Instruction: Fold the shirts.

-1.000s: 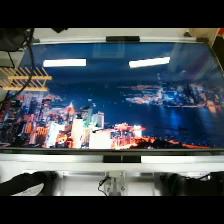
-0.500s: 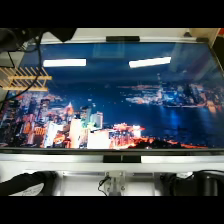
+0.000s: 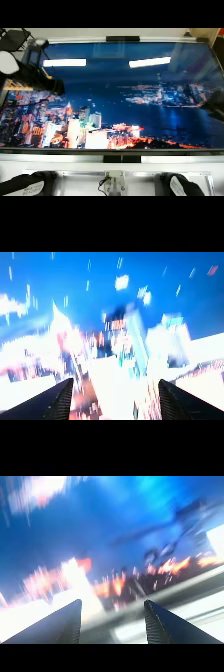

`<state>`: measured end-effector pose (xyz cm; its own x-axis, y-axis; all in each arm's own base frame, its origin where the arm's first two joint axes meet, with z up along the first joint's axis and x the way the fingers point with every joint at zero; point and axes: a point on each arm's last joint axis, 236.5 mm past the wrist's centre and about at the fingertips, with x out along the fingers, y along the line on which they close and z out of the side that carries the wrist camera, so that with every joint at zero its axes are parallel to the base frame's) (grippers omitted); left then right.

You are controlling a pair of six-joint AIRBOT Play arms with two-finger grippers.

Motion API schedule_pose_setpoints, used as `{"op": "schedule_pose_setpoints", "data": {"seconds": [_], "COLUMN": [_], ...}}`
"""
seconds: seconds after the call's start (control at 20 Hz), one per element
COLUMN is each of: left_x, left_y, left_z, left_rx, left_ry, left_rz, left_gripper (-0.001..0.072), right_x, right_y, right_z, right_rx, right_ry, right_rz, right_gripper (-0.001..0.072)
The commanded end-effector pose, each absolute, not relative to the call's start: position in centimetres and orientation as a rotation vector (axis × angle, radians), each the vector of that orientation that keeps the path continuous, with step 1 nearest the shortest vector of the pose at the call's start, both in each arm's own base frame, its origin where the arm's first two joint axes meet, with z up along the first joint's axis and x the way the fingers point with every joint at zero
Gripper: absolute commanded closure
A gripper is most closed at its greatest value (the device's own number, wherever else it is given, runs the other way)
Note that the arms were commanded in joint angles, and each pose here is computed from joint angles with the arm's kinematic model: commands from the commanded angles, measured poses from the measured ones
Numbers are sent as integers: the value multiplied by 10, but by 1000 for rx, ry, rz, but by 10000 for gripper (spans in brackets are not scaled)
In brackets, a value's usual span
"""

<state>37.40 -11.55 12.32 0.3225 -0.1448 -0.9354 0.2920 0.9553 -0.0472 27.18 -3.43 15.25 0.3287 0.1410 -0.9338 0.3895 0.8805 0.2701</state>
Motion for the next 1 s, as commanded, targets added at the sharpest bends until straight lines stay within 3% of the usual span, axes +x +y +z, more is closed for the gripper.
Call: {"op": "schedule_pose_setpoints", "data": {"seconds": [0.0,0.2,0.95], "left_x": [329,350,369], "left_y": [-100,-85,-103], "left_z": [80,89,90], "left_rx": [110,262,219], "left_ry": [1451,1335,1253], "left_rz": [-182,-97,-148], "left_gripper": [110,110,108], "right_x": [281,295,295], "right_y": [47,69,78], "right_z": [84,47,39], "right_rx": [240,86,83], "right_ry": [1526,1604,1636], "right_rz": [5,84,108], "right_gripper": [204,204,204]}}
